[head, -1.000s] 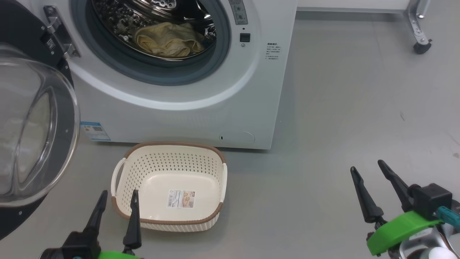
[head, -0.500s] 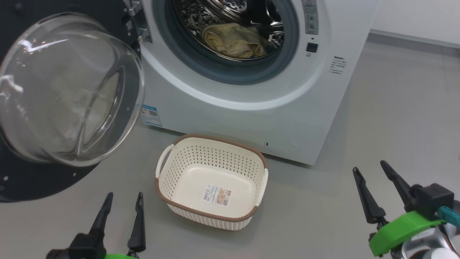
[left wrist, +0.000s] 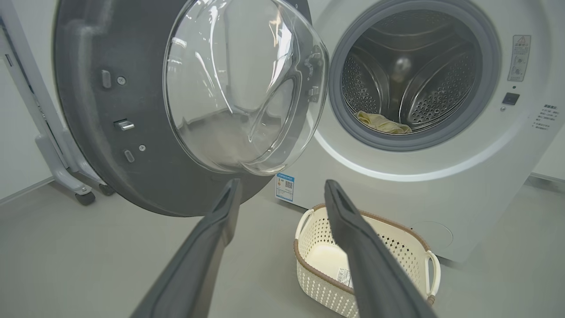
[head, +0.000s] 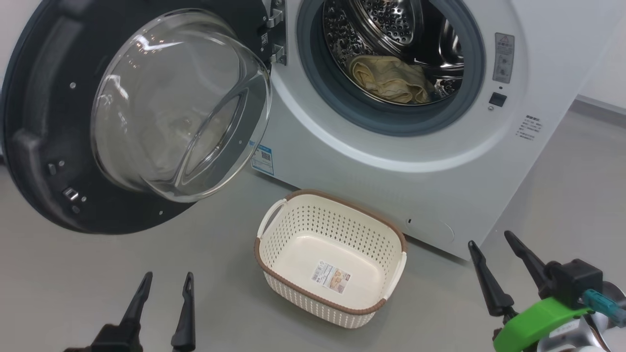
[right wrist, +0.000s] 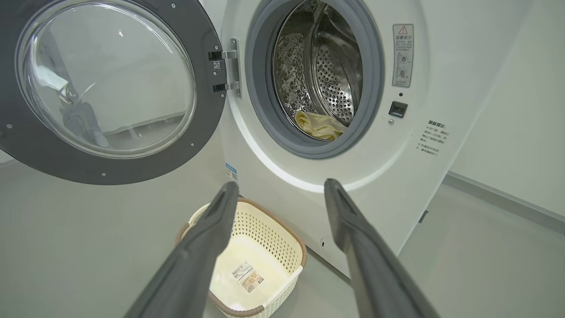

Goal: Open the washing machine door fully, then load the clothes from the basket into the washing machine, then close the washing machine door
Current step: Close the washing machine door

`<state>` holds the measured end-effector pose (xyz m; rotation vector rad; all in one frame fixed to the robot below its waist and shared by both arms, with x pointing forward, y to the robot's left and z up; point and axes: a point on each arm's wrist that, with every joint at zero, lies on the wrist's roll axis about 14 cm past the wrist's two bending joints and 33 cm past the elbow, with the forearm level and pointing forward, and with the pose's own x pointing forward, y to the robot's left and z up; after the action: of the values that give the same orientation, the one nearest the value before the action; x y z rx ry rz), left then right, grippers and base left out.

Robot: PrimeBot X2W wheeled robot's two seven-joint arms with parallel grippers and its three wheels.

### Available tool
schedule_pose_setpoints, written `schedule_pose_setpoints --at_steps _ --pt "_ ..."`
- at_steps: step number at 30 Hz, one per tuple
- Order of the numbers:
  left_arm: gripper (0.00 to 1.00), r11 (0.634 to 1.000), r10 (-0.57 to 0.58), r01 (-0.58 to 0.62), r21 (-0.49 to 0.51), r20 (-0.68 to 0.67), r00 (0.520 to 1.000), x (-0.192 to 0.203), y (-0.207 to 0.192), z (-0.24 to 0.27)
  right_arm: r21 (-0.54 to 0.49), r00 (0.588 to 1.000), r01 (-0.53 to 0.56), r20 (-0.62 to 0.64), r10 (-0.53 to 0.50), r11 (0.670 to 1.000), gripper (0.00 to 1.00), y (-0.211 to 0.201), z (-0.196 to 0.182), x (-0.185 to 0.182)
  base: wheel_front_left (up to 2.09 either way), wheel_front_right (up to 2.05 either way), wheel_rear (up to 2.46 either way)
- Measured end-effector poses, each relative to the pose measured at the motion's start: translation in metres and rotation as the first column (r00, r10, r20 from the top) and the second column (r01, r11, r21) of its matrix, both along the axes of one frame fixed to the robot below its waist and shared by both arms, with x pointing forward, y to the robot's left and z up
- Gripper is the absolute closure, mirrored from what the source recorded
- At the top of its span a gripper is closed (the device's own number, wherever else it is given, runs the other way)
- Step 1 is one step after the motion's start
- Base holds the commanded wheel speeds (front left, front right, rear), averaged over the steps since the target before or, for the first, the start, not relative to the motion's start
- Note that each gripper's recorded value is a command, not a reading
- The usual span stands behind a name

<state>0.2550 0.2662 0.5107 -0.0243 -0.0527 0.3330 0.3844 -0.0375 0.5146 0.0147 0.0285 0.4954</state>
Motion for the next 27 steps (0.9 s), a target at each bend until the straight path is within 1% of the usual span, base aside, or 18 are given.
schedule_pose_setpoints --at_steps 8,22,25,26,27 --pt "0.0 1.0 0.023 -0.023 0.0 -0.003 1.0 -0.007 0.005 -0.001 -0.001 1.0 -0.029 -0.009 0.029 1.0 0.0 0.01 -0.003 -0.001 0.0 0.0 0.0" --pt "0.0 1.0 0.015 -0.015 0.007 -0.005 1.0 -0.005 0.005 -0.001 0.001 0.999 -0.029 -0.021 0.029 1.0 0.0 0.011 -0.006 -0.002 0.0 0.0 0.0" --pt "0.0 1.0 0.019 -0.019 -0.016 0.013 1.0 -0.005 0.006 0.004 0.002 0.999 -0.029 -0.024 0.029 1.0 0.0 0.011 -0.007 -0.002 0.0 0.0 0.0" --pt "0.47 1.0 0.019 -0.018 -0.025 0.027 0.999 -0.004 0.005 0.007 0.002 0.999 -0.03 -0.024 0.03 1.0 0.0 0.011 -0.007 -0.002 0.0 0.0 0.0" --pt "0.69 0.999 0.019 -0.018 -0.034 0.042 0.999 -0.004 0.005 0.011 0.002 0.999 -0.031 -0.024 0.031 1.0 0.0 0.012 -0.007 -0.002 0.0 0.0 0.0"
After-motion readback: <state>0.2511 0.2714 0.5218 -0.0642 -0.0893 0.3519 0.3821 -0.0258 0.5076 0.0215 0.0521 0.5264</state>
